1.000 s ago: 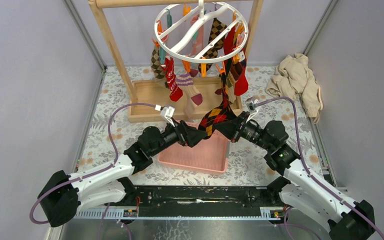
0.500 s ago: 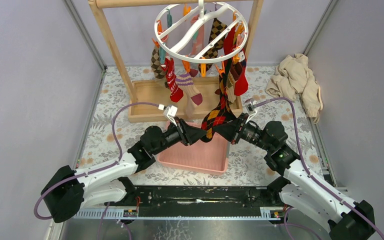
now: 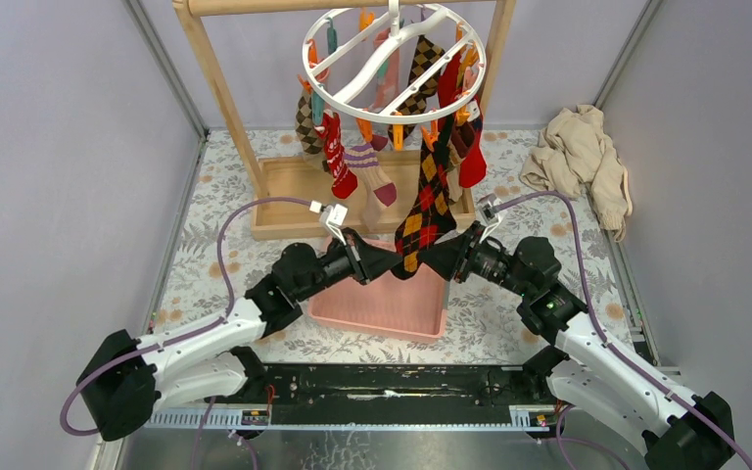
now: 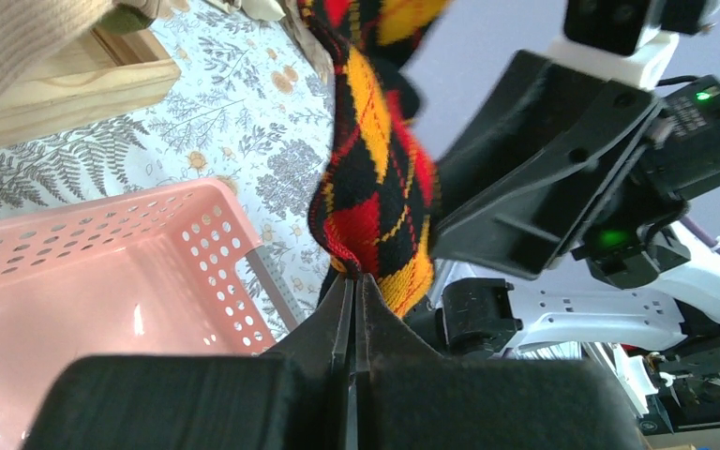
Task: Remove the socks clipped to the hanger
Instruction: Remove the sock from the hanger.
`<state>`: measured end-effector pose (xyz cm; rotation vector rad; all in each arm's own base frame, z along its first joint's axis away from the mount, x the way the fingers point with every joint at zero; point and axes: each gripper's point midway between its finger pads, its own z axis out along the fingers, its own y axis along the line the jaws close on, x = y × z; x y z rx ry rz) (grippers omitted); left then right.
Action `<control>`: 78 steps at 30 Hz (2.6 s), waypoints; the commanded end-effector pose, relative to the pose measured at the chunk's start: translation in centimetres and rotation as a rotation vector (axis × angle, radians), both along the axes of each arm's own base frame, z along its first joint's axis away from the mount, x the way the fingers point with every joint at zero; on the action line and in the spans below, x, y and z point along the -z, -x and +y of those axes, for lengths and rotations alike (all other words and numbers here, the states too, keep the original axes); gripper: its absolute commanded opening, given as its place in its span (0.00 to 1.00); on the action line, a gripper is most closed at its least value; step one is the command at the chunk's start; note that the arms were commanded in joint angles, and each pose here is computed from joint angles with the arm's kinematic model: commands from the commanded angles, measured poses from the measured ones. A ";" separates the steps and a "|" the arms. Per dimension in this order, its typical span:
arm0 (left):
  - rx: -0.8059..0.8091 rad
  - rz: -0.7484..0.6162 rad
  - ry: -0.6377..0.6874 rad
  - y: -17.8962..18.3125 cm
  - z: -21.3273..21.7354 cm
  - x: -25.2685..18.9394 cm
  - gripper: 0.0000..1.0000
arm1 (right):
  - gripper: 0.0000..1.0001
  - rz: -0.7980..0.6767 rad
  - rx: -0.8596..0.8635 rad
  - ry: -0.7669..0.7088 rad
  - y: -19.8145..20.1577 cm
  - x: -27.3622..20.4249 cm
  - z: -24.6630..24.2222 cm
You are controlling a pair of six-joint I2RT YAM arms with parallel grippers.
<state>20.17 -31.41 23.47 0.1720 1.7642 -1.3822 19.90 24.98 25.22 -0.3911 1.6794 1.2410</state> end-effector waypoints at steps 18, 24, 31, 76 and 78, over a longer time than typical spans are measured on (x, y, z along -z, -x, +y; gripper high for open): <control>-0.064 -0.087 -0.066 0.2 2.3 -5.6 0.00 | 0.72 -0.226 0.356 0.236 -5.6 -8.9 -4.9; -0.066 -0.061 -0.078 0.8 2.9 -6.2 0.00 | 0.72 -0.309 0.429 0.203 -7.9 -12.3 -4.8; -0.035 -0.036 -0.093 1.7 3.2 -8.8 0.00 | 0.72 -0.412 0.472 0.120 -9.8 -16.4 -4.0; 0.009 0.009 -0.190 1.9 2.6 -9.3 0.00 | 0.47 -0.613 0.451 0.016 -14.8 -21.2 -0.1; 0.008 0.010 -0.192 1.8 2.6 -9.2 0.00 | 0.41 -0.617 0.451 0.015 -14.9 -21.5 -0.1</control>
